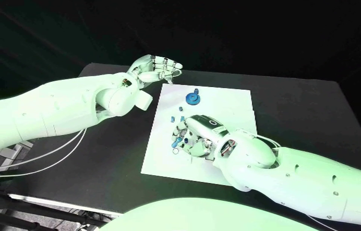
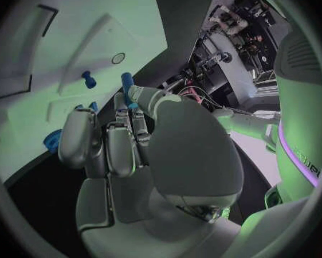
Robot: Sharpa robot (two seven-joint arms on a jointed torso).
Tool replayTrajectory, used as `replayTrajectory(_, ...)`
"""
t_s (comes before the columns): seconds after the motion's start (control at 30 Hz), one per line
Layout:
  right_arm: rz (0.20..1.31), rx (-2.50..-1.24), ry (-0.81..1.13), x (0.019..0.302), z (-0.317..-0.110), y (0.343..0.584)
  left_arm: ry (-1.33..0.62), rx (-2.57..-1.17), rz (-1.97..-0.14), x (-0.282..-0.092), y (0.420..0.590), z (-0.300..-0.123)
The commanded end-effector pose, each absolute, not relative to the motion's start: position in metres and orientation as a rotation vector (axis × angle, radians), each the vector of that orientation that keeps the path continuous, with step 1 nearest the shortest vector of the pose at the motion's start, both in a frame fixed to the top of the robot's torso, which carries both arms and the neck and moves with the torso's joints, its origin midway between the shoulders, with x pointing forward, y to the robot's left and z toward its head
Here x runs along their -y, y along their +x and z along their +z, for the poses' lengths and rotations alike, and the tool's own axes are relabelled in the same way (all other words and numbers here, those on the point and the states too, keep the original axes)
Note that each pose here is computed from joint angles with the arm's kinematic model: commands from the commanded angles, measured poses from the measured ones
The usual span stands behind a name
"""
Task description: Assemble the parts on the task board
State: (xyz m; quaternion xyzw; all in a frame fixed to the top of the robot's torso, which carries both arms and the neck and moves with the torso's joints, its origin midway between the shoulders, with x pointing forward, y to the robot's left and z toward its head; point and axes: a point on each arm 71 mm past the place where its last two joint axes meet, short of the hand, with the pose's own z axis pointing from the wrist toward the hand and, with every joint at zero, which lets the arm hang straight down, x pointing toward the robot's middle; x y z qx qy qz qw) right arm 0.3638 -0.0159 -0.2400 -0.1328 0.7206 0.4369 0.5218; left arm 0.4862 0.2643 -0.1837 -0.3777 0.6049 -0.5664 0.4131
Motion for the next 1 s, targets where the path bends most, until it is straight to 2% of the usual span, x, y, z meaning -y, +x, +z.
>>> replayTrajectory(0.03, 1.020, -1.746, -0.375, 0.014, -0.244, 0.362, -0.946, -1.532, -1.446, -0.261, 0.485, -0.183)
replayTrajectory(0.47, 0.984, -1.789, -0.413, 0.010, -0.252, 0.361, -0.947, -1.535, -1.446, -0.261, 0.485, -0.183)
replayTrajectory(1.0, 0.882, -1.812, -0.408, 0.012, -0.259, 0.365, -0.947, -1.535, -1.445, -0.262, 0.485, -0.183)
